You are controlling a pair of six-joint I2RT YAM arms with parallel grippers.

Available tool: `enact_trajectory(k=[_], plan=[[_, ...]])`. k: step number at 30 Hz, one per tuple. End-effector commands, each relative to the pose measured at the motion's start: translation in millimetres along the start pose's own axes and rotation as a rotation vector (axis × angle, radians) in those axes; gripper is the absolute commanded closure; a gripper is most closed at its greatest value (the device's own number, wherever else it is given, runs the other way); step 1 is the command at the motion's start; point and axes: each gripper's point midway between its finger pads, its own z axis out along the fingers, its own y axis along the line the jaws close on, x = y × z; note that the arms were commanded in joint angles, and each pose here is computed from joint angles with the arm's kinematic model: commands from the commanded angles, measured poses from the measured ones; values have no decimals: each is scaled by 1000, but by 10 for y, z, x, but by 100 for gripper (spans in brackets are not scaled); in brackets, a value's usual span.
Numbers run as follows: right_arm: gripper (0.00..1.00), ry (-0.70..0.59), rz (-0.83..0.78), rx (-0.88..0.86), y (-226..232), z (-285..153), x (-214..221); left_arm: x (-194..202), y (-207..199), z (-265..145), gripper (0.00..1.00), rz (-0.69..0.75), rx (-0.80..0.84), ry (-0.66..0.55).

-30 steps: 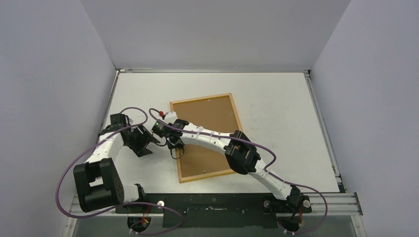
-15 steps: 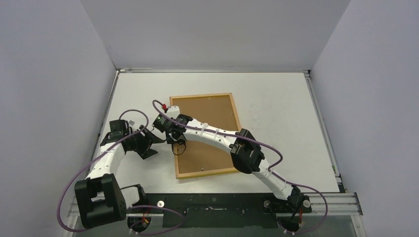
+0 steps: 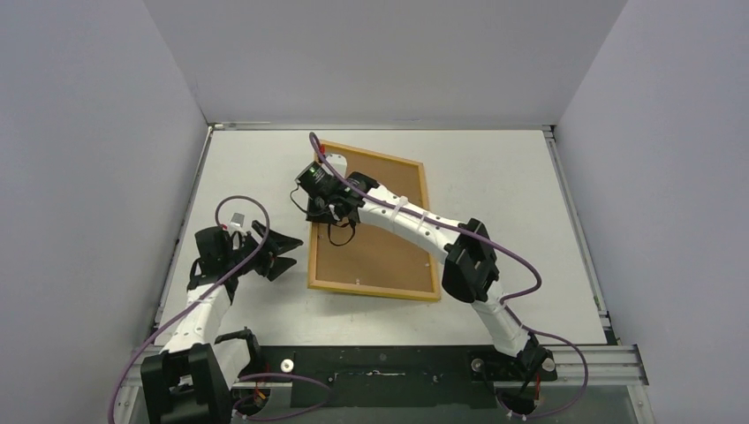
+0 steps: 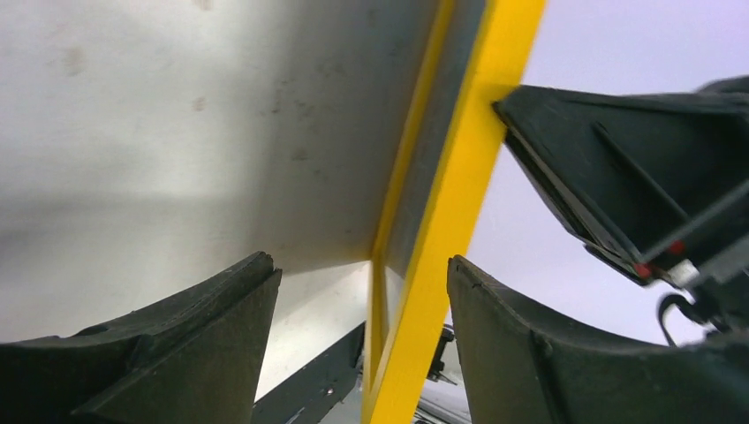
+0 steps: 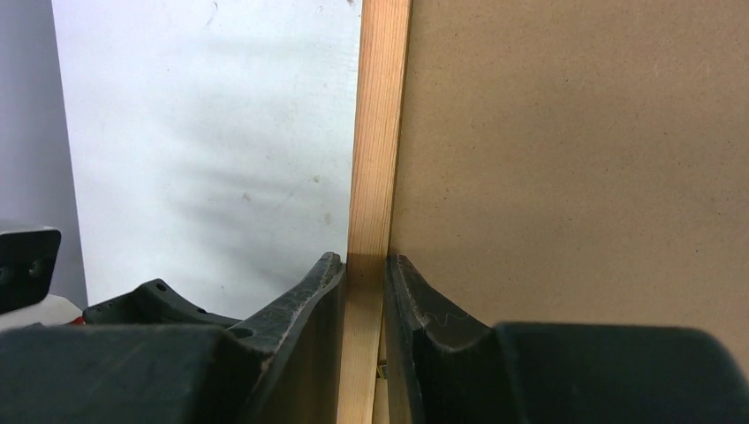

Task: Put the photo into the frame

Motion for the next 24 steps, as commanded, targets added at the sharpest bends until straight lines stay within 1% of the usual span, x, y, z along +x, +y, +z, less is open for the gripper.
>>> enact_trajectory(k=[1, 6, 9, 11, 12, 15, 18, 21, 24], plan=[[100, -116, 76, -138, 271, -485, -466, -15, -539, -51, 31, 110, 253, 9], [100, -112, 86, -155, 277, -491, -476, 94, -656, 10, 30, 160, 284, 50], [100, -113, 93, -165, 282, -509, -498, 245, -752, 89, 28, 220, 295, 102], [100, -110, 100, -175, 289, -520, -506, 328, -746, 161, 29, 250, 269, 139], [100, -108, 104, -181, 294, -528, -511, 378, -717, 202, 31, 261, 245, 158], [100, -110, 115, -198, 307, -577, -534, 373, -601, 266, 37, 276, 167, 161], [100, -110, 123, -208, 316, -617, -553, 366, -619, 269, 45, 298, 165, 162], [100, -106, 131, -213, 316, -633, -556, 364, -689, 267, 56, 320, 181, 159], [100, -106, 141, -226, 337, -662, -571, 347, -729, 263, 64, 339, 179, 145]])
